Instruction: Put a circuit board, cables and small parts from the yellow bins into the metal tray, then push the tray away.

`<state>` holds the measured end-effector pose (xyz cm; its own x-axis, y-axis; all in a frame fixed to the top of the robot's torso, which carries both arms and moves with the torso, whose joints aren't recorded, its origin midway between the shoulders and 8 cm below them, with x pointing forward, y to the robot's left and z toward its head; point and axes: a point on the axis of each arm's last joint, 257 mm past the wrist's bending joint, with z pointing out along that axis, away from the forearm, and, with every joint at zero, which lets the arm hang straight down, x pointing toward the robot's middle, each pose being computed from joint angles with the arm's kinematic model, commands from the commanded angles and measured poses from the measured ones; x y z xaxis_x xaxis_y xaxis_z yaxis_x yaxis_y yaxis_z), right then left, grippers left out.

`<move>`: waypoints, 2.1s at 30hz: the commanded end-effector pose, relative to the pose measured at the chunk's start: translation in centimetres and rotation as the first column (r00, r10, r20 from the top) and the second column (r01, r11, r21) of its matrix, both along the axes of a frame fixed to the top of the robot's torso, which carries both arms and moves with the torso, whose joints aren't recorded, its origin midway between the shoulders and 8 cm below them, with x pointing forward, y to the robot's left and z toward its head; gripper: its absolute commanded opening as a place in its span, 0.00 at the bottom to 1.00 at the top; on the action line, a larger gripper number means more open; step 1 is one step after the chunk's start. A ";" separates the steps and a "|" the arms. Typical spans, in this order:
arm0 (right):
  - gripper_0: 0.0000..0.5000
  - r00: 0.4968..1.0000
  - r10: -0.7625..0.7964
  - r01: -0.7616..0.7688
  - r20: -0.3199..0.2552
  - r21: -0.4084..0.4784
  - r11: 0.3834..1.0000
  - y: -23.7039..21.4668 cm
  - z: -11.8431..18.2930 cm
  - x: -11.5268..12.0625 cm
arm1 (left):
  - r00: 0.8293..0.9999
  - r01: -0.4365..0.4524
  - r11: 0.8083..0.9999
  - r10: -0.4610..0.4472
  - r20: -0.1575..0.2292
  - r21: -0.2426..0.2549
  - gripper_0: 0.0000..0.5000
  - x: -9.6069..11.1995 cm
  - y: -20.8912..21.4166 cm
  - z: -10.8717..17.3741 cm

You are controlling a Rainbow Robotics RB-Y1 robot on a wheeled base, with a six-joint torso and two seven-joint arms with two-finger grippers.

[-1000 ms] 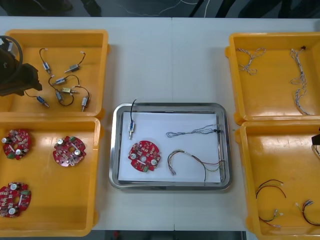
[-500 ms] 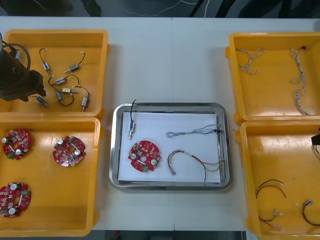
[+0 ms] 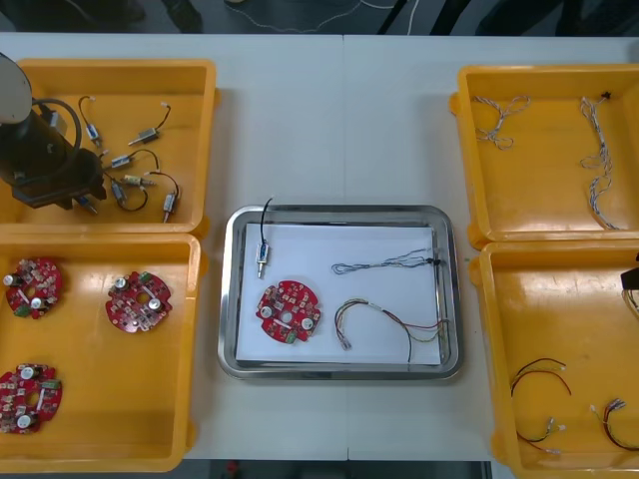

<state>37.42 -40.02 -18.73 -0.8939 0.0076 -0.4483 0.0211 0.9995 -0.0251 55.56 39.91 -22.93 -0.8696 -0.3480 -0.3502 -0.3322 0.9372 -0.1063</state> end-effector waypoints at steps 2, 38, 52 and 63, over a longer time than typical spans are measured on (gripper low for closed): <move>1.00 0.997 -0.063 0.063 0.042 0.002 0.998 -1.2 1.6 0.0 | 1.000 -0.004 1.000 0.004 0.030 -0.007 1.00 1.6 -1.4 0.9; 1.00 0.997 -0.061 0.061 0.042 0.009 0.998 -1.0 1.7 -0.1 | 1.000 0.012 0.999 -0.011 0.026 -0.034 0.00 0.7 -0.9 6.9; 1.00 0.998 -0.055 0.054 0.043 0.012 0.998 -0.8 1.8 -0.1 | 0.997 0.065 0.998 -0.066 0.029 0.019 0.00 -2.2 -2.9 10.9; 1.00 0.998 -0.055 0.055 0.040 0.013 0.998 -0.8 1.9 -0.2 | 0.994 0.037 0.999 -0.038 0.099 0.011 0.00 -3.3 -8.6 10.7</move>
